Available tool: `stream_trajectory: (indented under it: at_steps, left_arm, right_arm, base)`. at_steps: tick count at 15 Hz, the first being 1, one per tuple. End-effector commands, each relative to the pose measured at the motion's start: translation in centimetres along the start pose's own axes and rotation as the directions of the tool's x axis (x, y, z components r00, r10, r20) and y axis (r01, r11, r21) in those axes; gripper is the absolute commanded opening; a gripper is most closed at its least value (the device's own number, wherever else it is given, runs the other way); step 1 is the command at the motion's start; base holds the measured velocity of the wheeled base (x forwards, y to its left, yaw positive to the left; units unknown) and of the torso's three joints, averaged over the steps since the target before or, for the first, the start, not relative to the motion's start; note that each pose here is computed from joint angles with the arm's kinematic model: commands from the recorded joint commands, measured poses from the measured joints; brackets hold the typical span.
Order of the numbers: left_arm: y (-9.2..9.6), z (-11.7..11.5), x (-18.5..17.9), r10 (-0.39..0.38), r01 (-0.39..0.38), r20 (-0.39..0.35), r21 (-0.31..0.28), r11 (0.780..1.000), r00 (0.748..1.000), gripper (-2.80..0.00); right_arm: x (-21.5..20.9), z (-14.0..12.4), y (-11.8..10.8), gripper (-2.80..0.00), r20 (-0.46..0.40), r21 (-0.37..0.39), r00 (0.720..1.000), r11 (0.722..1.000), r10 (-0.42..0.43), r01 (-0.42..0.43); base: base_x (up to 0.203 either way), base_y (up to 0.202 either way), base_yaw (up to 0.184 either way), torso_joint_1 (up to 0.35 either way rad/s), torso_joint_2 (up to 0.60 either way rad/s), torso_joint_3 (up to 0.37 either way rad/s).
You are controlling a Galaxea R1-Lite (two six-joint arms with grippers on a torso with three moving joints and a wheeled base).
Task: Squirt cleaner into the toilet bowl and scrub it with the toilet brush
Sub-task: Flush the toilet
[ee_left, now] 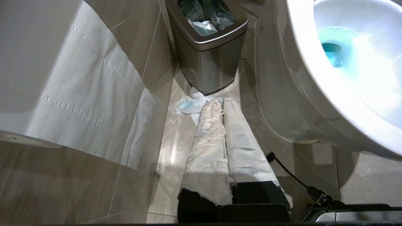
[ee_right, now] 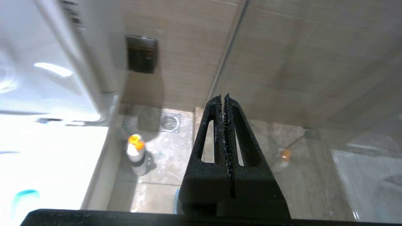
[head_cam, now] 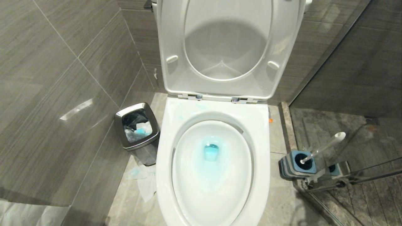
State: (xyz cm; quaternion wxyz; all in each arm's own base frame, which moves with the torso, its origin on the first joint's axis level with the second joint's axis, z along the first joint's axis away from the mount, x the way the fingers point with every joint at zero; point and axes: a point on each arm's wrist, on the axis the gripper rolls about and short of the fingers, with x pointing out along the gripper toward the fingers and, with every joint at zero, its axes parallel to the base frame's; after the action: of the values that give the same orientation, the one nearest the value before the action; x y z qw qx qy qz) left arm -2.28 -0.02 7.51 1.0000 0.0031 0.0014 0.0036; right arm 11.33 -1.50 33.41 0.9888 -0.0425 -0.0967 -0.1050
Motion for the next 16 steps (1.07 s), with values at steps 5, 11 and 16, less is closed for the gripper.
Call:
stream_trajectory:
  at_steps: [5, 11, 16]
  left_arm:
    - [0.0, 0.0, 0.0, 0.0, 0.0, -0.002, 0.0, 1.0, 1.0, -2.8]
    - [0.0, 0.0, 0.0, 0.0, 0.0, -0.002, 0.0, 1.0, 1.0, -2.8]
    - [0.0, 0.0, 0.0, 0.0, 0.0, -0.002, 0.0, 1.0, 1.0, -2.8]
  right_arm:
    - [-5.7, 3.3, -0.5, -2.8, 0.088, 0.014, 0.995, 0.999, 0.043, -0.044]
    - [-13.6, 3.2, -1.6, -2.8, 0.067, 0.01, 0.995, 0.997, 0.069, -0.07]
    - [-18.4, 0.8, -2.0, -2.8, 0.076, 0.009, 0.994, 0.997, 0.079, -0.08]
  base:
    - [0.0, 0.0, 0.0, 0.0, 0.0, 0.0]
    - [0.0, 0.0, 0.0, 0.0, 0.0, 0.0]
    - [0.0, 0.0, 0.0, 0.0, 0.0, 0.0]
